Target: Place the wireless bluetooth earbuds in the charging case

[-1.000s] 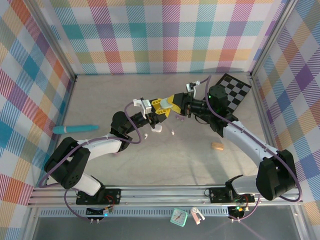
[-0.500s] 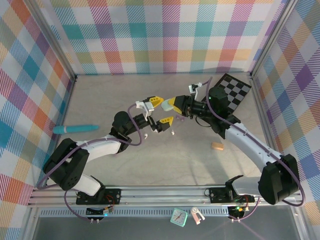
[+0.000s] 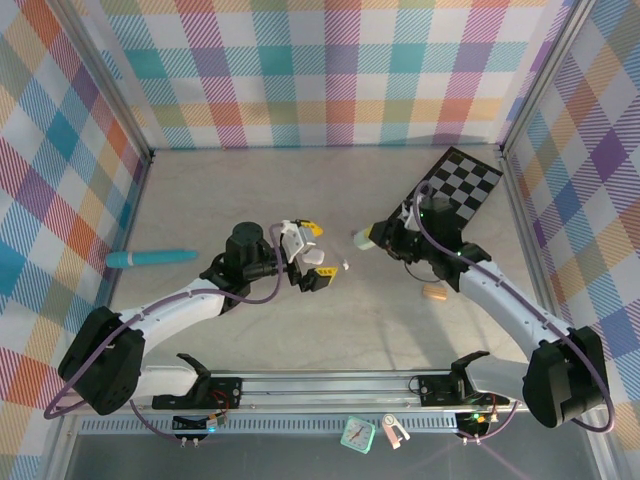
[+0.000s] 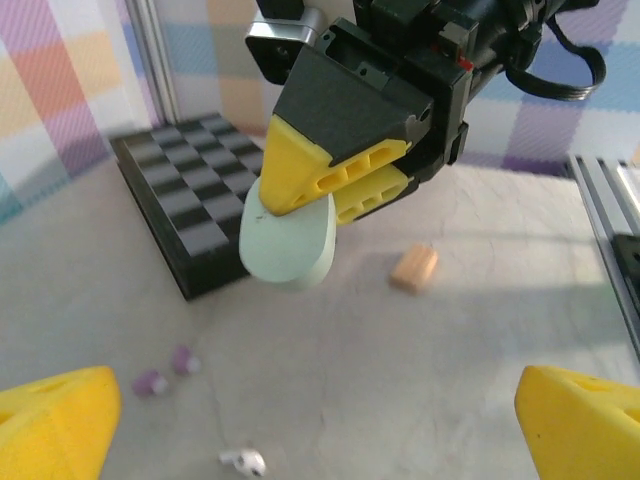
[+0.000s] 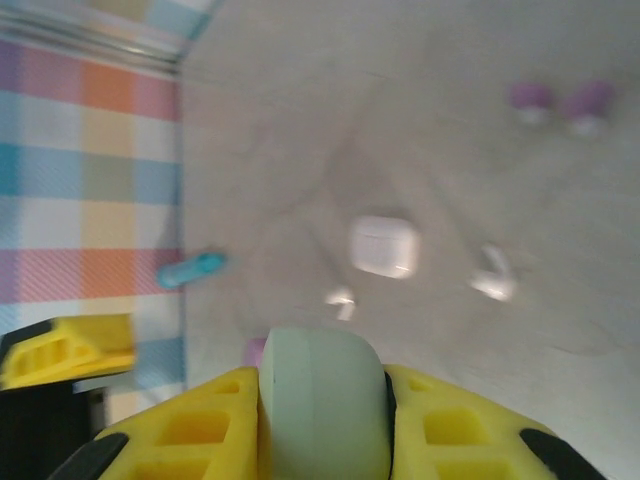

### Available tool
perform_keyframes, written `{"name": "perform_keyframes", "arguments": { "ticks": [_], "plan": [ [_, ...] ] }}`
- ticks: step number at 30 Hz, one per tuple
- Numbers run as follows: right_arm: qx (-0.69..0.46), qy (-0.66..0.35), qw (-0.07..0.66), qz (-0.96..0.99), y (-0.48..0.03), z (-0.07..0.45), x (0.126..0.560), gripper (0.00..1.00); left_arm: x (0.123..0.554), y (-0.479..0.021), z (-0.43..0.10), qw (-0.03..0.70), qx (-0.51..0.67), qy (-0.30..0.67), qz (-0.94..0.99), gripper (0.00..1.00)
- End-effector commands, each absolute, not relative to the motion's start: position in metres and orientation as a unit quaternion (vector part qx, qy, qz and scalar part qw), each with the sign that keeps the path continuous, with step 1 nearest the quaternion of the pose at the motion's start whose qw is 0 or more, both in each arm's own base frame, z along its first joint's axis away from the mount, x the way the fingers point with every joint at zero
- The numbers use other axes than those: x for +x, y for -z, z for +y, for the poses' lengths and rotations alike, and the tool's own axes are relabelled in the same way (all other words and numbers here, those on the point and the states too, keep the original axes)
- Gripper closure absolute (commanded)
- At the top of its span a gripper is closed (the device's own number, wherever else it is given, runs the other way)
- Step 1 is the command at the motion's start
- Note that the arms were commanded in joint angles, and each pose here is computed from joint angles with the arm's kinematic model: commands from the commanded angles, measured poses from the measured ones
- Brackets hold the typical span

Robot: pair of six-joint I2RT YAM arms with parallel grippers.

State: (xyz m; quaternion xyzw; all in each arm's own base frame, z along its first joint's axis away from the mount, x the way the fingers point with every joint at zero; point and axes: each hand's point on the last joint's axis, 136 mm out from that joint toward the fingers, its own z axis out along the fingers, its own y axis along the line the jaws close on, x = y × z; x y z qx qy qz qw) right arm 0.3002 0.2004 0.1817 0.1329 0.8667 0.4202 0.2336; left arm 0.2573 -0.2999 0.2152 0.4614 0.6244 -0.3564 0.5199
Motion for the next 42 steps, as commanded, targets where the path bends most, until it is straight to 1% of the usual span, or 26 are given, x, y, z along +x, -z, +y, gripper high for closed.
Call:
{"name": "perform_keyframes", "arguments": {
  "ticks": [1, 7, 10, 14, 17, 18, 22, 24, 26, 30, 34, 37, 39, 41, 42],
  "plan": [
    [0.172, -0.371, 0.217, 0.886, -0.145, 0.173, 0.289, 0.75, 0.243, -0.207, -0.302, 0.491, 0.488, 0.365, 0.623, 0.0],
    [0.216, -0.324, 0.178, 0.904, -0.088, 0.147, 0.278, 0.75, 0.241, -0.198, -0.304, 0.462, 0.513, 0.359, 0.629, 0.0],
    [0.238, -0.309, 0.16, 0.907, -0.065, 0.137, 0.275, 0.75, 0.242, -0.197, -0.306, 0.462, 0.516, 0.358, 0.626, 0.0],
    [0.255, -0.299, 0.147, 0.908, -0.046, 0.13, 0.273, 0.74, 0.243, -0.197, -0.306, 0.462, 0.517, 0.358, 0.625, 0.0],
    [0.266, -0.28, 0.14, 0.912, -0.035, 0.124, 0.271, 0.7, 0.243, -0.197, -0.306, 0.464, 0.518, 0.356, 0.623, 0.0],
    [0.269, -0.276, 0.138, 0.912, -0.033, 0.122, 0.271, 0.67, 0.243, -0.196, -0.306, 0.465, 0.518, 0.355, 0.624, 0.0],
    [0.286, -0.239, 0.141, 0.917, -0.03, 0.107, 0.268, 0.43, 0.25, -0.195, -0.303, 0.47, 0.499, 0.347, 0.64, 0.0],
    [0.283, -0.22, 0.159, 0.92, -0.039, 0.099, 0.269, 0.32, 0.259, -0.195, -0.299, 0.476, 0.475, 0.344, 0.655, 0.0],
    [0.269, -0.202, 0.187, 0.923, -0.054, 0.091, 0.272, 0.25, 0.273, -0.196, -0.292, 0.488, 0.438, 0.341, 0.674, 0.0],
    [0.193, -0.212, 0.227, 0.931, -0.088, 0.097, 0.281, 0.16, 0.303, -0.195, -0.27, 0.504, 0.354, 0.336, 0.713, 0.0],
    [0.085, -0.234, 0.267, 0.931, -0.121, 0.121, 0.293, 0.14, 0.329, -0.194, -0.246, 0.507, 0.268, 0.342, 0.744, 0.0],
    [-0.02, -0.233, 0.294, 0.927, -0.139, 0.149, 0.302, 0.14, 0.346, -0.19, -0.226, 0.506, 0.203, 0.341, 0.766, 0.0],
    [-0.113, -0.225, 0.309, 0.917, -0.147, 0.177, 0.305, 0.14, 0.356, -0.185, -0.209, 0.502, 0.151, 0.335, 0.783, 0.0],
    [-0.218, -0.22, 0.316, 0.897, -0.148, 0.208, 0.303, 0.11, 0.366, -0.179, -0.186, 0.499, 0.084, 0.32, 0.801, 0.0],
    [-0.281, -0.215, 0.319, 0.879, -0.146, 0.226, 0.299, 0.08, 0.372, -0.176, -0.17, 0.496, 0.035, 0.31, 0.81, 0.0]
  ]
}}
